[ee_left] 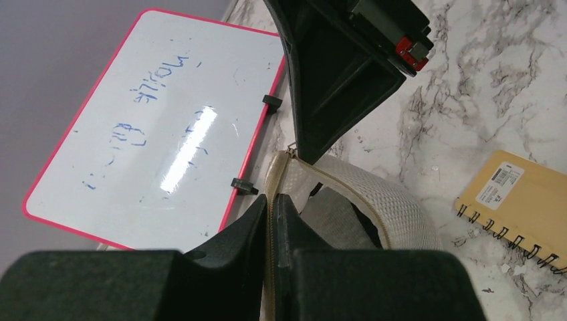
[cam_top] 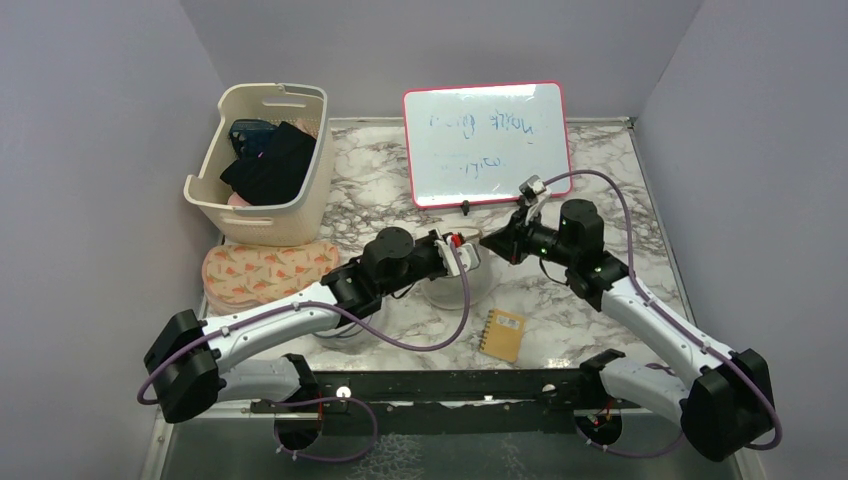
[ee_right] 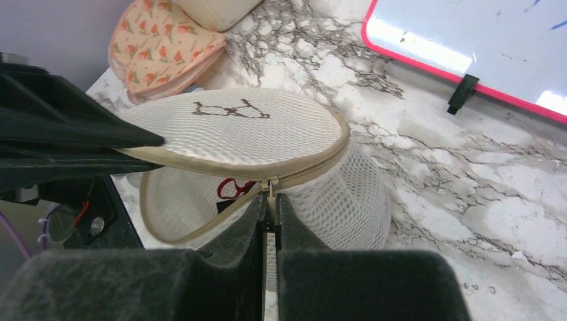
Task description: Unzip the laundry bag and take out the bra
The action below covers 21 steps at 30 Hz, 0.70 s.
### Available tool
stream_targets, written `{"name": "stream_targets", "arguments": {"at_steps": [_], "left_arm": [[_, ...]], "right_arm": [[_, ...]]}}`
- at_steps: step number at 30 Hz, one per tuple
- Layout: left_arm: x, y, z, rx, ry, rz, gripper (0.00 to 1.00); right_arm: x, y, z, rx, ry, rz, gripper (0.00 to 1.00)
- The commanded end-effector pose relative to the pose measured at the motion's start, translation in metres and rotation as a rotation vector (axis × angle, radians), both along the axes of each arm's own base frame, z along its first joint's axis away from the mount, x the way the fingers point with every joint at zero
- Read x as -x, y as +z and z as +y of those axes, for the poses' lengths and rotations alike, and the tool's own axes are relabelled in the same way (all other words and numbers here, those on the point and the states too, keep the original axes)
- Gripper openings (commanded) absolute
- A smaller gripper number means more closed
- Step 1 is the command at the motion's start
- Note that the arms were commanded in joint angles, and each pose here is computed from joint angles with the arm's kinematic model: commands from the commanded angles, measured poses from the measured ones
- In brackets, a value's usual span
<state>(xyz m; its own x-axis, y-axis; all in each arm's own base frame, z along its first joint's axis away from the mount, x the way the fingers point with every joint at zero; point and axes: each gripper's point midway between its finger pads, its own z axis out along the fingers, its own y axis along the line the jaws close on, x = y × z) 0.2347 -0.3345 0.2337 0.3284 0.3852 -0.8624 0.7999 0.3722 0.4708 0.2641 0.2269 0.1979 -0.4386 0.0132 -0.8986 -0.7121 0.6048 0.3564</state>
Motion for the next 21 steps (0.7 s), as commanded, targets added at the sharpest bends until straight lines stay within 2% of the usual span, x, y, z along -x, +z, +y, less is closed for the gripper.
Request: {"name": "stream_targets", "arguments": {"at_steps": [1, 8, 17, 21], "left_arm": [[0.001, 0.031, 0.004, 0.085, 0.004, -0.069, 0.00], [0.001, 0.035, 0.006, 0.094, 0.012, -0.079, 0.00], [-0.007, 0.023, 0.005, 0.054, 0.045, -0.062, 0.00], [-0.015, 0.013, 0.005, 0.023, 0.080, -0.055, 0.06]], "right_arm": [[-0.016, 0.004, -0.010, -0.021, -0.054, 0.020, 0.01], [-0.024, 0.005, -0.035, -0.142, -0.048, 0.105, 0.01], [-0.010, 0.016, -0.029, -0.075, 0.105, 0.092, 0.01], [-0.002, 0.018, -0.030, -0.051, 0.121, 0.086, 0.01]]}}
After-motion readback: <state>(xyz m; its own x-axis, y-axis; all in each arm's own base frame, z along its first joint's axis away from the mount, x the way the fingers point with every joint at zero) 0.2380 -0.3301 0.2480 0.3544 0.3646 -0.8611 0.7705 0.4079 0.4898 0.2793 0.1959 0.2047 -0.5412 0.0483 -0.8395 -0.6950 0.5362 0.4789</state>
